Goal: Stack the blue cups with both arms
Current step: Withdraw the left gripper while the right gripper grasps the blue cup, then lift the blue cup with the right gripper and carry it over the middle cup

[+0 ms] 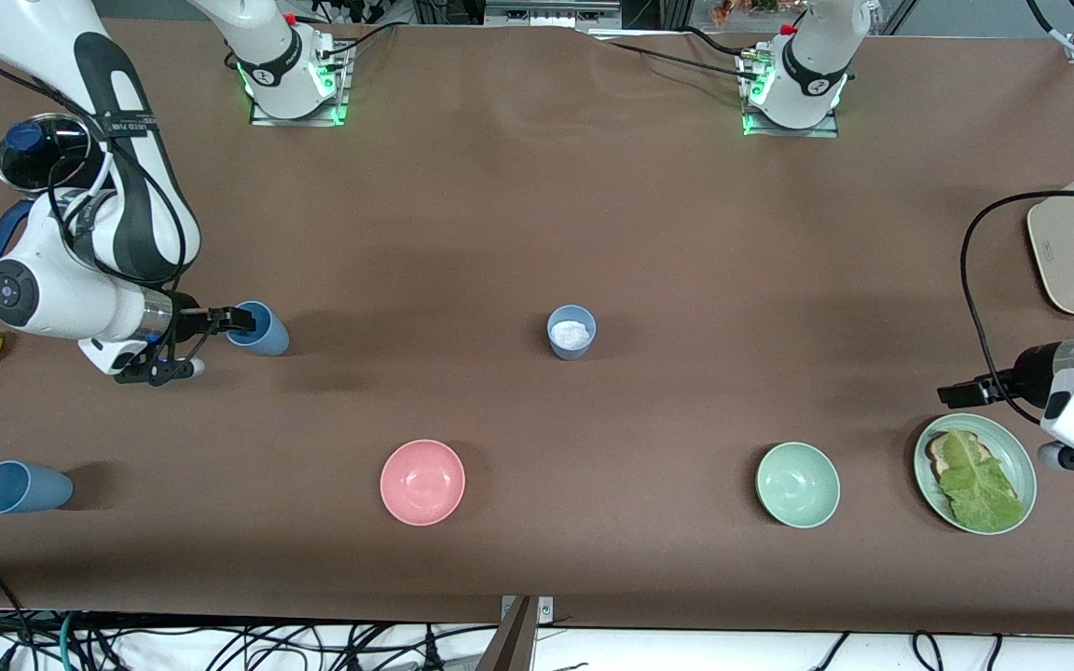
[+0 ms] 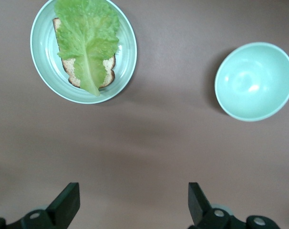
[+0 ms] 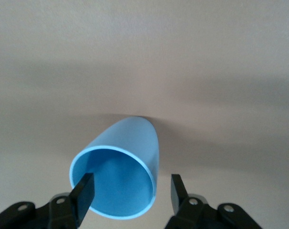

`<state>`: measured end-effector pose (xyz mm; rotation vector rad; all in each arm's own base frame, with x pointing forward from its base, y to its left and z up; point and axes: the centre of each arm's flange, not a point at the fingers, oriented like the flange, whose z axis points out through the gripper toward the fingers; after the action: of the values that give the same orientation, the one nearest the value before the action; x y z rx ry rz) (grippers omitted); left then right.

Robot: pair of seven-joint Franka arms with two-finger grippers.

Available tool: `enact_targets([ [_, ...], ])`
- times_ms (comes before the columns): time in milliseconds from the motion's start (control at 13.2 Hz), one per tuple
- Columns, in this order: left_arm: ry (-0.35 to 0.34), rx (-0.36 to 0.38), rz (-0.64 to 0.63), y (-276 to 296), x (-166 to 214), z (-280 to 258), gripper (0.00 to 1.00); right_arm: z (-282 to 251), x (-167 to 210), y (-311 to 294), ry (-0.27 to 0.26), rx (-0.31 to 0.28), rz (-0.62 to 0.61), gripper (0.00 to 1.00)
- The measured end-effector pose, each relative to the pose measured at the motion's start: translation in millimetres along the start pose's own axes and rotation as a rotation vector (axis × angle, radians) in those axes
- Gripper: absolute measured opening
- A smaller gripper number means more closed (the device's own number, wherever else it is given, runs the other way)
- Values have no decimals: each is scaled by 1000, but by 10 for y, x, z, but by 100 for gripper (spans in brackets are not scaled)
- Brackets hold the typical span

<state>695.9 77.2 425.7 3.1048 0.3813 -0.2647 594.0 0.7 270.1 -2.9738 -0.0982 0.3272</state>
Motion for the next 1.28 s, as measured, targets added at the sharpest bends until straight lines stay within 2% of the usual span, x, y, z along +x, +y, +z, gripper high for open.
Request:
enact_targets([
  [151, 12, 29, 63, -13, -48, -112, 100, 61, -18, 12, -8, 0, 2, 70],
  [227, 19, 43, 101, -15, -72, -172, 100, 84, -18, 19, -6, -2, 3, 63],
  [302, 27, 48, 126, -12, -93, -230, 100, 106, -15, 26, -3, -3, 4, 62],
  [378, 35, 50, 133, -9, -116, -288, 100, 119, -11, 30, 0, -5, 5, 54],
  [453, 41, 52, 131, -9, -135, -334, 100, 125, -9, 32, 2, -5, 5, 41],
  [680, 49, 52, 112, -131, -144, -397, 100, 123, -5, 32, 4, -6, 5, 8],
  [756, 50, 52, 108, -160, -143, -401, 100, 117, -2, 28, 6, -6, 4, 4],
  [907, 67, 71, 103, -144, -156, -451, 100, 26, 47, -21, 24, -7, -5, 4],
  [1058, 118, 82, 100, -4, -243, -610, 100, -254, 144, -179, 30, 11, -16, 4],
  [1284, 205, 81, 111, 270, -671, -1024, 100, -851, 254, -751, 24, 31, 21, 4],
])
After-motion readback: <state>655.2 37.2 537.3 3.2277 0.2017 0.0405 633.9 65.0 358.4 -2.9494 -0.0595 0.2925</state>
